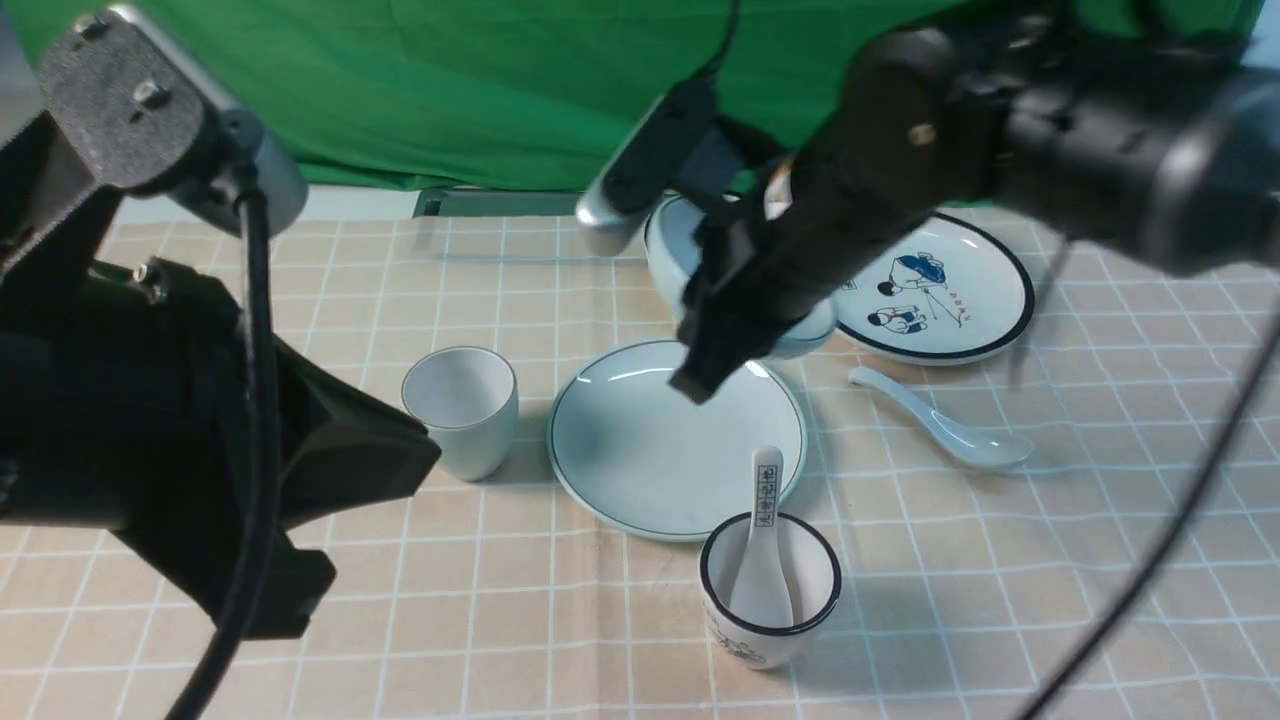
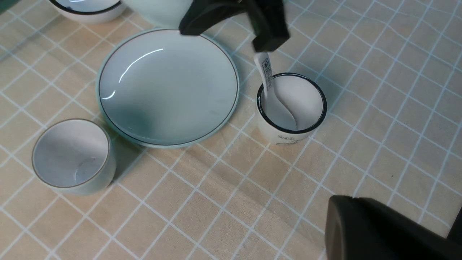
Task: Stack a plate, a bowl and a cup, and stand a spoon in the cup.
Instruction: Use the right arm to put the blue rice bowl into the blue large plate in the middle, then use the left arm to grab a blue teacup, then use the left arm to put the blue teacup into the blue rice bowl in the middle, then use the right arm to grab a blue soup spoon, then use the right arm to put the blue soup spoon into the blue teacup in the middle
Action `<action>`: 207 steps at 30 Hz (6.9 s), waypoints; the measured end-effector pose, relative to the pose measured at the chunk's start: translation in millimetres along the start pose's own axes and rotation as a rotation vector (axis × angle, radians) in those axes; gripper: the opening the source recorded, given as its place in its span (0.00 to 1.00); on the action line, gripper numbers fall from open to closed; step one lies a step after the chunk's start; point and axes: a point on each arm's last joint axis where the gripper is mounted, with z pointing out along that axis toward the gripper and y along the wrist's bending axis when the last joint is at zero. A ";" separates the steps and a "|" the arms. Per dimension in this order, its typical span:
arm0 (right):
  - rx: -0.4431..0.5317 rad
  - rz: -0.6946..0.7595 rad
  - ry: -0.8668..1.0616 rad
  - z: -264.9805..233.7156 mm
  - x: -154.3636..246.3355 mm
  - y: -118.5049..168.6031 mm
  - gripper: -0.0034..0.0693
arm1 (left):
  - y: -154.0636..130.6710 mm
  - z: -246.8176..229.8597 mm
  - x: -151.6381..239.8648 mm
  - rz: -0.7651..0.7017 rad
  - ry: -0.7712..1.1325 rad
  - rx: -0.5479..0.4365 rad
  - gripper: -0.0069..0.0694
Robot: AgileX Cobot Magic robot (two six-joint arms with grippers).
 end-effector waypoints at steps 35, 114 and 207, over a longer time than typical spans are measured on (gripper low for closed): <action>-0.145 0.084 0.219 73.9 8.9 27.1 0.65 | -0.6 -2.4 6.1 0.011 -0.016 -0.027 0.12; 0.156 0.440 0.067 -176.9 192.6 45.3 0.59 | 84.9 303.7 -61.6 0.151 0.524 0.051 0.37; 0.317 0.546 -0.825 70.9 58.1 7.0 0.27 | -8.7 -21.3 2.4 0.092 -0.226 -0.180 0.09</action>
